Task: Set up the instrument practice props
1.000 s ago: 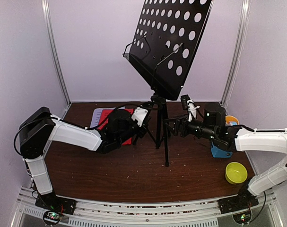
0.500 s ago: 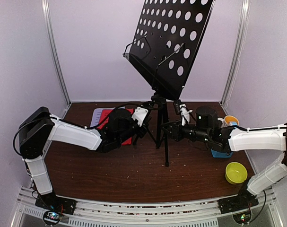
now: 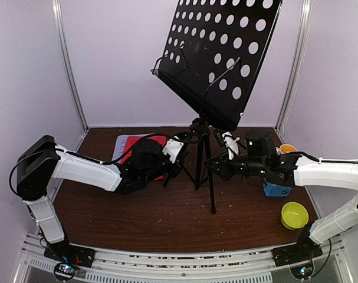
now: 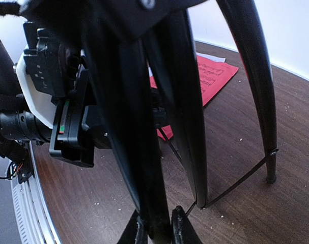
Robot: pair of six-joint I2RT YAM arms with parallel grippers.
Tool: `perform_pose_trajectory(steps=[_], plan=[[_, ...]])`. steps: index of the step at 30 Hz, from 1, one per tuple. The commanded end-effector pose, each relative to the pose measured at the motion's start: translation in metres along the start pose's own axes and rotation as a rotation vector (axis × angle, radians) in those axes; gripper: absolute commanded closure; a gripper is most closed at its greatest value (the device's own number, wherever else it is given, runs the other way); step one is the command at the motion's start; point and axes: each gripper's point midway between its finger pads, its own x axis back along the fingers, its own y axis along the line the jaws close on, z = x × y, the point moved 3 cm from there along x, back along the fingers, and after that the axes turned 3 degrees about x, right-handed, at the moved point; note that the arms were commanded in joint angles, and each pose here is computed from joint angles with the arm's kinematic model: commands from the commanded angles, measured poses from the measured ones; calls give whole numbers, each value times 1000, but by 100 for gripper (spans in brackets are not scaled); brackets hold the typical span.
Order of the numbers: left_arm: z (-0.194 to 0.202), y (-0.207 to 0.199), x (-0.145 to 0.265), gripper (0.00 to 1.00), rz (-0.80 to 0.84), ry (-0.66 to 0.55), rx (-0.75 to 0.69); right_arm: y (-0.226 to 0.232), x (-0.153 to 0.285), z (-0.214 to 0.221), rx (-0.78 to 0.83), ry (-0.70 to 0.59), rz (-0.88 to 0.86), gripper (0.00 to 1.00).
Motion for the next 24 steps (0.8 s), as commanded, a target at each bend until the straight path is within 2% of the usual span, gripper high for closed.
perform_pose_trajectory(steps=[1,6,10,22,24], plan=[[48,-5,16,100,28,165,-106,-25,24,-8,-48,-3,138,100],[60,-6,24,100,36,186,-101,-40,35,19,-64,60,180,100],[64,-7,25,100,43,189,-89,-53,34,25,-66,63,212,100],[50,-1,-2,100,26,143,-20,-59,-23,-32,63,-27,154,100],[43,-1,2,95,46,128,-20,-54,-25,-36,98,-27,121,100]])
